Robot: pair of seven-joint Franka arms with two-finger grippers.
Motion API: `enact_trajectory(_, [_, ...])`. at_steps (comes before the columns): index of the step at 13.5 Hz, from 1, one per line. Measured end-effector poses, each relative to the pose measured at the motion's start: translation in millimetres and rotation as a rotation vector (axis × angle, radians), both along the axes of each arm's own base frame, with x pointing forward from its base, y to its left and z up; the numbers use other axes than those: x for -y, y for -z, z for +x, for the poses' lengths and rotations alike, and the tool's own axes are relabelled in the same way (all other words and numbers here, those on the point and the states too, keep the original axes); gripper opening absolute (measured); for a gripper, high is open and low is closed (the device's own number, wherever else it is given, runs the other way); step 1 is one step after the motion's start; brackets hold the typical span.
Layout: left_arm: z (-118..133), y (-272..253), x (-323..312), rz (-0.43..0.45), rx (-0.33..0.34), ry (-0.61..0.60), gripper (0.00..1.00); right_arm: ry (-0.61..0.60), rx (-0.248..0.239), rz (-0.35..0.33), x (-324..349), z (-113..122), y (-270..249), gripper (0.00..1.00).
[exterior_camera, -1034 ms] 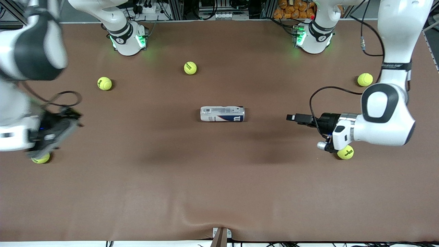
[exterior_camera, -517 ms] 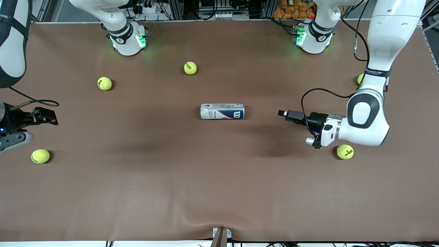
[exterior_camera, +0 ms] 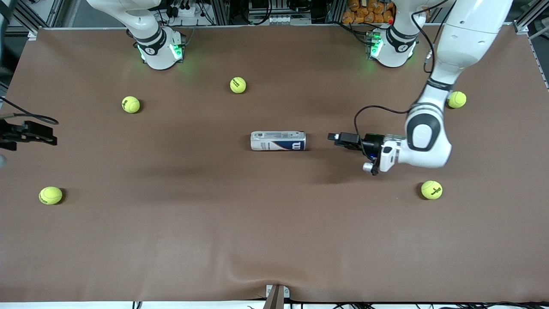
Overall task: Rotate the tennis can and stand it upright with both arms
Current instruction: 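Close the left gripper around the can's open end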
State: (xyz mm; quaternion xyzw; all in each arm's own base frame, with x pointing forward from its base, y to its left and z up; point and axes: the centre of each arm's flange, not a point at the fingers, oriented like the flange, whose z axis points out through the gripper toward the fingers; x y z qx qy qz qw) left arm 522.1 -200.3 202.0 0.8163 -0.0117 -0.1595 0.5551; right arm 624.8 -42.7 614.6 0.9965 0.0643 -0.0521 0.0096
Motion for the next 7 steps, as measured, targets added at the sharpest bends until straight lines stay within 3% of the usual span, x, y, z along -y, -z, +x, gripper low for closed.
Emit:
enact_trajectory(3, [-19, 13, 18, 0.028, 0.002, -0.067, 1.0, 0.09, 0.021, 0.007, 1, -11, -7, 1.0])
enact_trajectory(7, [-26, 17, 31, 0.069, 0.032, -0.102, 1.0, 0.14, 0.072, 0.022, 0, -29, 2, 1.0])
